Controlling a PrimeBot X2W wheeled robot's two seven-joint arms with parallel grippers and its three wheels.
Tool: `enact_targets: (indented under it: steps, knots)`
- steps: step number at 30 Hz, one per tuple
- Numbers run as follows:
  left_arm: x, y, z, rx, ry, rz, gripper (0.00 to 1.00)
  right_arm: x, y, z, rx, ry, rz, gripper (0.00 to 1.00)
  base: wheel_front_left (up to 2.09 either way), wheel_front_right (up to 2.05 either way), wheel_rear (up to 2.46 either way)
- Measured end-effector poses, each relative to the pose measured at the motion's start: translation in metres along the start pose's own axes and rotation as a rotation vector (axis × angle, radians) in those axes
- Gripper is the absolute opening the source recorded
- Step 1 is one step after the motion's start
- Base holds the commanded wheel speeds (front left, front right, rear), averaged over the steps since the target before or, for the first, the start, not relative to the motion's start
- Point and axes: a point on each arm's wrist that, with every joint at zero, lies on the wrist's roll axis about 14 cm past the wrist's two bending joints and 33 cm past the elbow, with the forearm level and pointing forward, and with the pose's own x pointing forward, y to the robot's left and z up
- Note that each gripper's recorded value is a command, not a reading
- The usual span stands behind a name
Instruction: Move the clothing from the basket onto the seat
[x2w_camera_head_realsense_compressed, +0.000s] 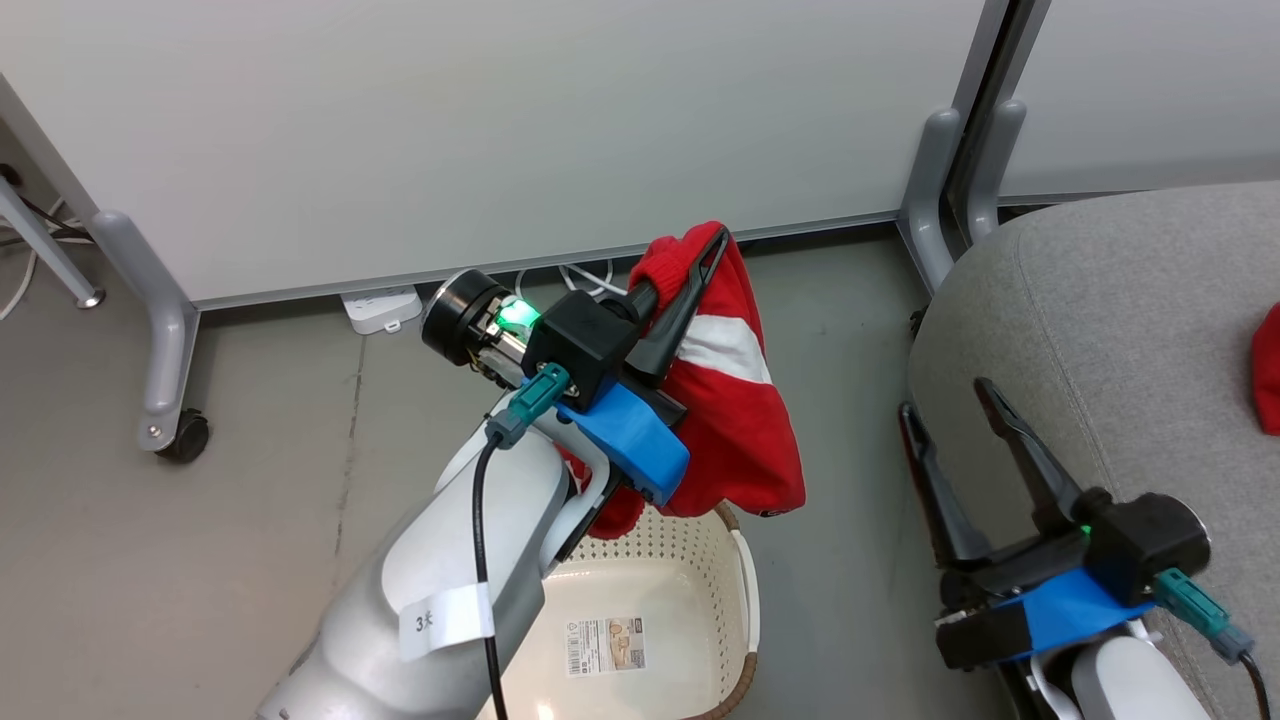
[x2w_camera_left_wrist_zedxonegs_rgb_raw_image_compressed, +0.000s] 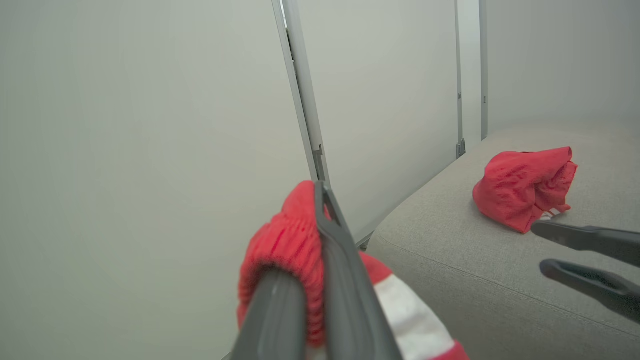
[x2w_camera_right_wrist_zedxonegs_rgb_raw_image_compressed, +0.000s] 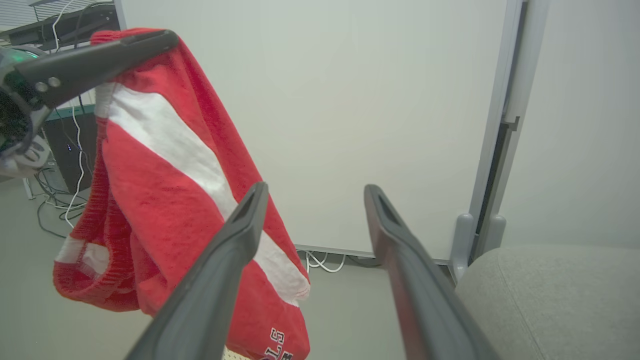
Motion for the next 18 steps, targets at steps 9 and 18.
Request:
enact_targets:
  steps: [9,18]
  knots:
    - [0.002,0.003,-0.008,-0.001,0.013,0.001,0.00,0.020,0.049,0.013,-0.005,-0.046,0.174,1.00,0.00,0.00,0.00]
    - [0.003,0.007,-0.010,0.007,0.018,0.000,0.00,0.024,0.081,-0.010,-0.010,0.018,0.296,1.00,0.00,0.00,0.00]
